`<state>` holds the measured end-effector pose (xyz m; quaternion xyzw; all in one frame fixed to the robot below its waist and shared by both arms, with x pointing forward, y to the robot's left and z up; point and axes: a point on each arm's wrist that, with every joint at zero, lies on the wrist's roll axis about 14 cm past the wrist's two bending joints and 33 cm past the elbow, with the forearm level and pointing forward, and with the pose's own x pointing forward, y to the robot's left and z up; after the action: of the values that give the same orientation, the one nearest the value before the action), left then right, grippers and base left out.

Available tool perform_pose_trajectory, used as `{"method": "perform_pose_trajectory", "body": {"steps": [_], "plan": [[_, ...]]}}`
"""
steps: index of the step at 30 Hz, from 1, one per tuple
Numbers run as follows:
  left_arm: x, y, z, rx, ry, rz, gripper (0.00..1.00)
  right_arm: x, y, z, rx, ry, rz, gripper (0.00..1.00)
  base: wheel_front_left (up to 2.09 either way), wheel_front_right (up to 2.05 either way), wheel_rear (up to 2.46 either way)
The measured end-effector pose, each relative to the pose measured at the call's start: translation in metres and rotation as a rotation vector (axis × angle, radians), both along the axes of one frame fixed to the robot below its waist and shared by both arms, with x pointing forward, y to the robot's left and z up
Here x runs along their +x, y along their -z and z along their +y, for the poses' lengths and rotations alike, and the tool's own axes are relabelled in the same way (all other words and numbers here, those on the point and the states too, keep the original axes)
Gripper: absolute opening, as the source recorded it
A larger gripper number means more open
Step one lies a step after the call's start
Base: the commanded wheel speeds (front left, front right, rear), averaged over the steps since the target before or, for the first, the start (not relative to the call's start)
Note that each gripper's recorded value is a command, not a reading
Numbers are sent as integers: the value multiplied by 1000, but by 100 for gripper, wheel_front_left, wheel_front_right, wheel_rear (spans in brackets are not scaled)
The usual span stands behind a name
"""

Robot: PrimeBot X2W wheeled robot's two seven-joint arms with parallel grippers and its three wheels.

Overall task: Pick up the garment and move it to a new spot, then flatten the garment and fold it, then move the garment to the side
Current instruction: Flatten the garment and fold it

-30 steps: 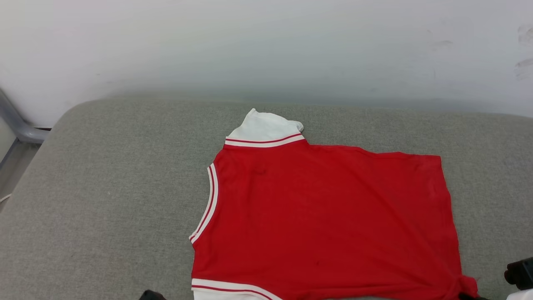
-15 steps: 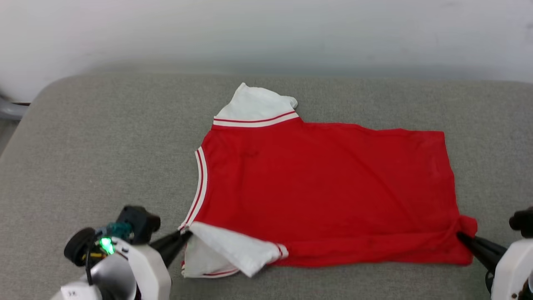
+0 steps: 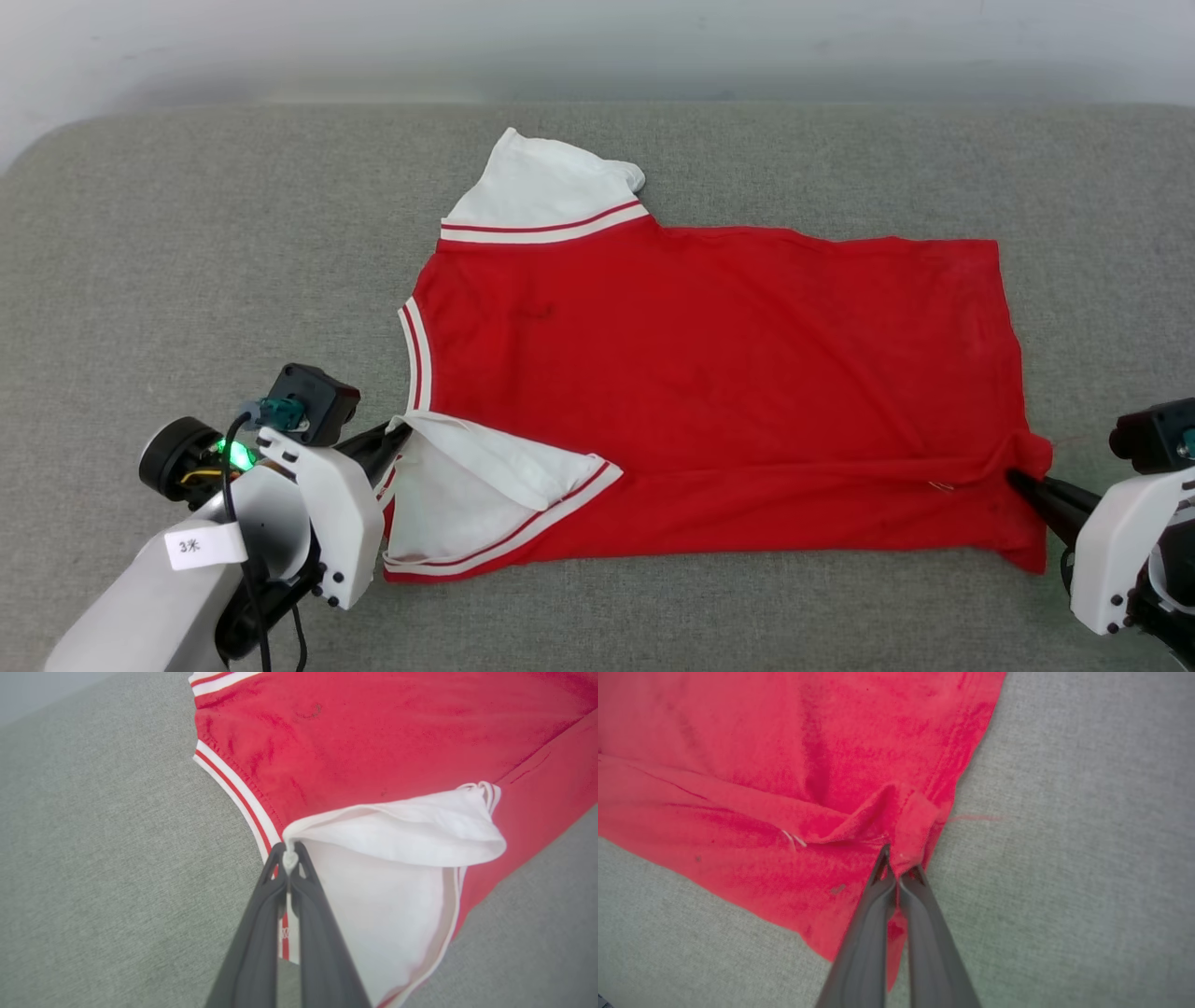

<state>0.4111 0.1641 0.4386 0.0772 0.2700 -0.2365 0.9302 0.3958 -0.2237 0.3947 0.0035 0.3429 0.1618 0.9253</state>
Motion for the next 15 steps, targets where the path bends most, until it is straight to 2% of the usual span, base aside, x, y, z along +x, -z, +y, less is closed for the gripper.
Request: {"method": "perform_pose_trajectory", "body": {"steps": [10, 11, 12, 15], "plan": [[16, 35, 6, 58, -9, 51, 0, 9, 12, 2, -7, 12, 17, 0, 0, 0, 0], [18, 37, 6, 60, -13, 49, 65, 11, 12, 3, -6, 16, 14, 58, 0, 0, 0], [19, 38, 6, 61, -13, 46, 100, 12, 12, 3, -3, 20, 11, 100, 0, 0, 0], [20, 38, 4, 44, -25, 35, 100, 12, 12, 5, -9, 13, 7, 100, 0, 0, 0]]}}
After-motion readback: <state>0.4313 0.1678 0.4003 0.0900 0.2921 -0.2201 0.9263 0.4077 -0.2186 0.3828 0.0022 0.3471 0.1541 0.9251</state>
